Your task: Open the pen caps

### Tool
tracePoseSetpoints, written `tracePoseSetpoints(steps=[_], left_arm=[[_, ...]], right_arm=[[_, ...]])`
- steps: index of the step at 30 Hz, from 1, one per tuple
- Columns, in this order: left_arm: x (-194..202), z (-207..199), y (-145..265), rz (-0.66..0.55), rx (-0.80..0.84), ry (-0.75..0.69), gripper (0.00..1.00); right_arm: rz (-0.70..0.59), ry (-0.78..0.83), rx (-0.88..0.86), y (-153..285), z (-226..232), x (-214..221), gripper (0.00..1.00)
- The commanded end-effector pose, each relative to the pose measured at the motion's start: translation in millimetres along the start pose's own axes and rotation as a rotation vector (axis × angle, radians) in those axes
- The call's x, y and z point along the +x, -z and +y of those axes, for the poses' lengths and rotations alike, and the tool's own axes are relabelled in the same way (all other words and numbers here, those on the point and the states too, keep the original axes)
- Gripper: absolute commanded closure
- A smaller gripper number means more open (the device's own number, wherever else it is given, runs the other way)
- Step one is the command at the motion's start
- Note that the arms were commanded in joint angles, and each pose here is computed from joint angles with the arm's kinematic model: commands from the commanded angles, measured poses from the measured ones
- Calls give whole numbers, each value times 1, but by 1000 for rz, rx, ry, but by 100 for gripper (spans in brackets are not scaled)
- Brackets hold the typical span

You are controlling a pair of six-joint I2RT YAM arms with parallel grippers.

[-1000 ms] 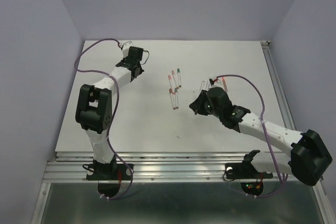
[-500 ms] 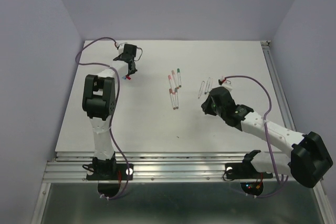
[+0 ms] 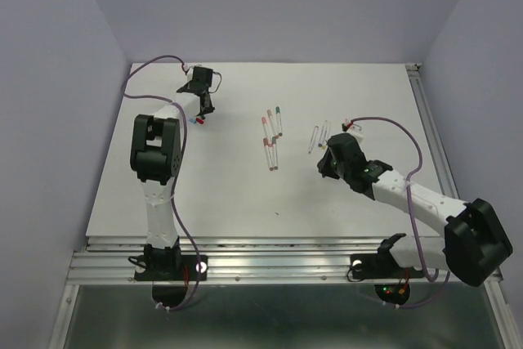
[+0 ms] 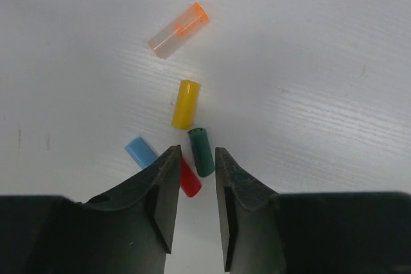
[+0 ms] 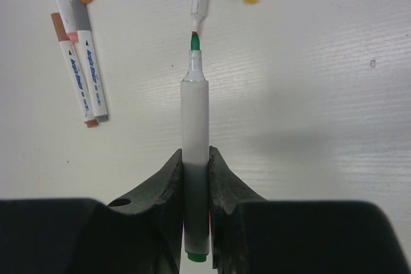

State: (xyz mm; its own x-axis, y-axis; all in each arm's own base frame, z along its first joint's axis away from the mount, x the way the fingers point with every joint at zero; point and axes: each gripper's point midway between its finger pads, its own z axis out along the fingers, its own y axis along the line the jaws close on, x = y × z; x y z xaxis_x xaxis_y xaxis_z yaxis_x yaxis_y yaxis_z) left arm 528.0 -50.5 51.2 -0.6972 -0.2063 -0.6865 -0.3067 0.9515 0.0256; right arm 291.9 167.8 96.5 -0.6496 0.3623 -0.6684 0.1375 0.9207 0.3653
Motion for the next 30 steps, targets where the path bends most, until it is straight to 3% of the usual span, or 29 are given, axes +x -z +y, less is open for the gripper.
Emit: tracePoseSetpoints(steps=[1,8,11,18,19,23,30], left_arm=[[-18,-8,5,-34,34,-6,61],[-24,-14,16,-40,81,4,55],[-37,-15,33,-84,115,18,36],[-51,-27,97,-175,302,81,16],[-51,-30,105,-184,332,96,7],[-54,-29,157,-280,438,150,1],[-6,-31,187,-252,522,137,1]], right_arm=[[-12,2,-4,-5,1,-4,99],[-20,-3,16,-9,-3,-11,97],[-33,-2,27,-10,-5,-20,96],[-61,20,130,-24,-27,-50,94],[-74,21,153,-26,-31,-55,94],[-96,32,206,-37,-41,-79,93],[-90,24,273,-81,-53,-107,89]])
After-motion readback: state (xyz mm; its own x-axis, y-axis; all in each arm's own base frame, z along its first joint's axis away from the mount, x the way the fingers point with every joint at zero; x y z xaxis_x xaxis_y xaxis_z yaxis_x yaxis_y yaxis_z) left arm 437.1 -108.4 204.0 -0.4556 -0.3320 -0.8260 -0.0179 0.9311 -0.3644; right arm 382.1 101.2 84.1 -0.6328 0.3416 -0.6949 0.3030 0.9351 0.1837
